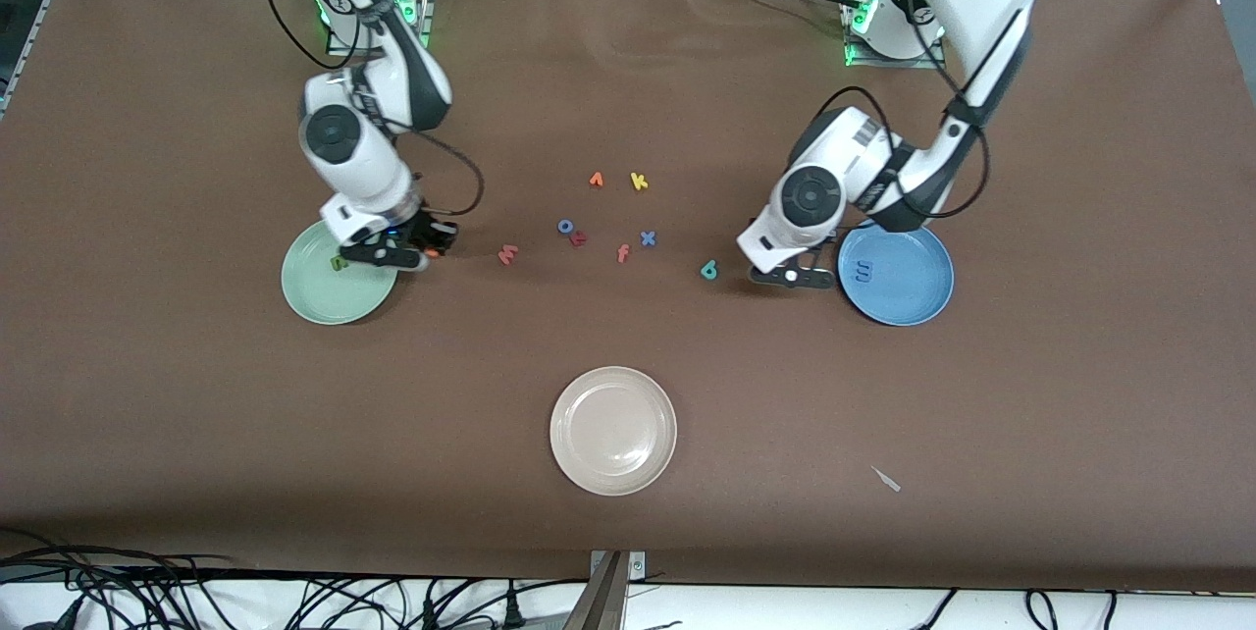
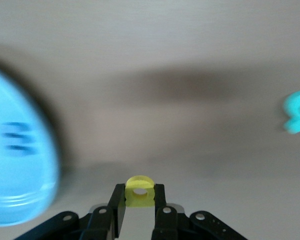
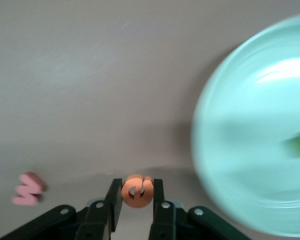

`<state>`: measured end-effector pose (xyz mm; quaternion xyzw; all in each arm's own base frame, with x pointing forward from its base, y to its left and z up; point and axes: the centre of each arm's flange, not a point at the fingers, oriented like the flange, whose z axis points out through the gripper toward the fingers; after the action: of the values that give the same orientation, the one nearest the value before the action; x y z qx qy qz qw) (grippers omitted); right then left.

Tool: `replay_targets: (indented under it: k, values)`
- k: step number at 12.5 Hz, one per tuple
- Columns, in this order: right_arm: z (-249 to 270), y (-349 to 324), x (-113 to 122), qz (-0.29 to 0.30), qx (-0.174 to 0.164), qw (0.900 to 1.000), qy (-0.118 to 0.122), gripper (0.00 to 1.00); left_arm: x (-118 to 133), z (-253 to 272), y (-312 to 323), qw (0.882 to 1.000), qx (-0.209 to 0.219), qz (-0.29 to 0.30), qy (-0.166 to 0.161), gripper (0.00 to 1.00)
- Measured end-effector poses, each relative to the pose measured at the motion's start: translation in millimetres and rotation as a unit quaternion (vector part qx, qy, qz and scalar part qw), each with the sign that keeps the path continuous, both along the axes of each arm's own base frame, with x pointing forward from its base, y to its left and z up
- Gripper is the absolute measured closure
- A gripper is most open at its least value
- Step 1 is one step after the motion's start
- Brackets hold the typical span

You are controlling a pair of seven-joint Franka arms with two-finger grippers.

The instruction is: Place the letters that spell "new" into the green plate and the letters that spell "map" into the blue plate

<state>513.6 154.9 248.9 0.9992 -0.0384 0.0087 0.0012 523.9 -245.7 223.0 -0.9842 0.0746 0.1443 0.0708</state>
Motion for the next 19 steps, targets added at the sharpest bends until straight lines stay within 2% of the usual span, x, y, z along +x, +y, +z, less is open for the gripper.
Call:
replay_targets:
  k: [3,5,6,8,11,12,14,16,17,19]
  values:
    - [36.6,-65.2,3.5,0.012,-0.002,1.000,0.029,0.71,26.8,14.2,78.2,0.999,-0.021,-0.039,0.019,0.73]
    - [29.0,-80.0,-7.6,0.008,-0.003,0.999,0.041,0.71,39.6,5.8,139.6,0.996,-0.049,-0.065,0.033,0.73]
    - [19.1,-82.4,-14.9,0.007,-0.004,0.999,0.040,0.71,42.6,0.1,164.8,0.995,-0.059,-0.068,0.038,0.67]
    - [-4.4,-86.6,-32.3,0.006,-0.006,1.000,0.024,0.71,42.8,-6.8,180.9,0.994,-0.069,-0.067,0.045,0.46]
    - [-20.1,-89.8,-45.7,0.006,-0.008,1.000,0.016,0.71,37.0,2.9,128.2,0.993,-0.081,-0.084,0.037,0.12]
    - [-19.5,-89.6,-45.0,0.006,-0.008,1.000,0.013,0.64,33.4,9.8,99.4,0.994,-0.081,-0.074,0.026,0.01]
    - [-18.0,-89.0,-43.3,0.006,-0.008,1.000,0.010,0.43,26.5,28.1,34.1,0.995,-0.080,-0.058,-0.004,0.00]
    - [-15.3,-87.7,-40.7,0.007,-0.007,1.000,0.006,0.20,24.3,43.2,-30.6,0.992,-0.097,-0.064,-0.047,0.00]
    - [-12.8,-85.6,-38.7,0.008,-0.006,1.000,0.003,0.14,27.0,45.2,-52.8,0.989,-0.111,-0.074,-0.067,0.00]
    - [-5.0,-71.7,-35.1,0.003,-0.001,1.000,-0.006,0.14,33.0,31.2,-79.5,0.982,-0.123,-0.111,-0.096,0.00]
